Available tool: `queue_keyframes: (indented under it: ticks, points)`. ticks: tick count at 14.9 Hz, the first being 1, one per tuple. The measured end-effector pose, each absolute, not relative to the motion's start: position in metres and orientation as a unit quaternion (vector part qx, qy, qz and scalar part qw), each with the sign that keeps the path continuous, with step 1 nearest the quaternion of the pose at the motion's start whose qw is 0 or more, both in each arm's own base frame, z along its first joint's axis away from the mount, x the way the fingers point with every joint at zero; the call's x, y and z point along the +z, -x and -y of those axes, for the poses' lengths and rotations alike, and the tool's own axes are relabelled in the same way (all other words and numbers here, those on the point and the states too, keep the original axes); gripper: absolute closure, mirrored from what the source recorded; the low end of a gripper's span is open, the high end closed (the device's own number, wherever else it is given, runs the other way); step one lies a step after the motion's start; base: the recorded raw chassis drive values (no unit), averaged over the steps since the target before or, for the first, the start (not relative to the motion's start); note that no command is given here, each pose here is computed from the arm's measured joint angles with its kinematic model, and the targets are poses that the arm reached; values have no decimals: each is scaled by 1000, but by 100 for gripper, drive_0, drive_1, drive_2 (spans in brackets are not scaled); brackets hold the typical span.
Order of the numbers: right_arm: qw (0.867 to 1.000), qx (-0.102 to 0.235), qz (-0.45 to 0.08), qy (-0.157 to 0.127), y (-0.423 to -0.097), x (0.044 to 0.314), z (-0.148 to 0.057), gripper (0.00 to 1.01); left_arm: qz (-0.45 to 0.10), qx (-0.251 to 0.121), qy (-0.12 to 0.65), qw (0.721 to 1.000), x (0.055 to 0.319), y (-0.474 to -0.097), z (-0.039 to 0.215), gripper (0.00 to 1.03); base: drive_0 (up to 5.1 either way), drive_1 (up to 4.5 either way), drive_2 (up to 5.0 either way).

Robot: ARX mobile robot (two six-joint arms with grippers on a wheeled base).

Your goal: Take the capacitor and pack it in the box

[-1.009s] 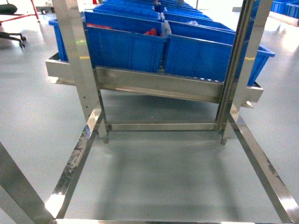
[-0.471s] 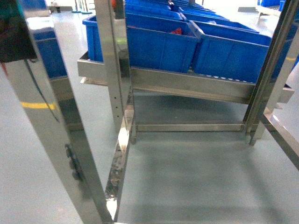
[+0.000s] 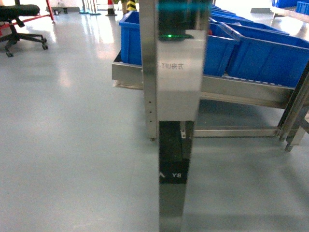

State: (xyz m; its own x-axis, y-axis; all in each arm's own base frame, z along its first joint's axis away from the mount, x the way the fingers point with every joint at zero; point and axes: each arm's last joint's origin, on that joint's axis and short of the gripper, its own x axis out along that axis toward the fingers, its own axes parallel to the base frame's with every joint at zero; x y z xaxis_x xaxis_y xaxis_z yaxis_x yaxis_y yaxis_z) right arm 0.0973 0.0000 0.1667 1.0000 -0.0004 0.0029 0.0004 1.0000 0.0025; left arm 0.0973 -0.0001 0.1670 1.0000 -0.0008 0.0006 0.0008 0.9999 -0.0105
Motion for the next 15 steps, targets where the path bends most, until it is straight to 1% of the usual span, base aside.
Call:
queue_keyframes:
  ticks: [15]
  points:
    - [1000,0,1,-1,-97,167,0,3,0,-1,5,1000,167,-97,0,59,-494,252,252]
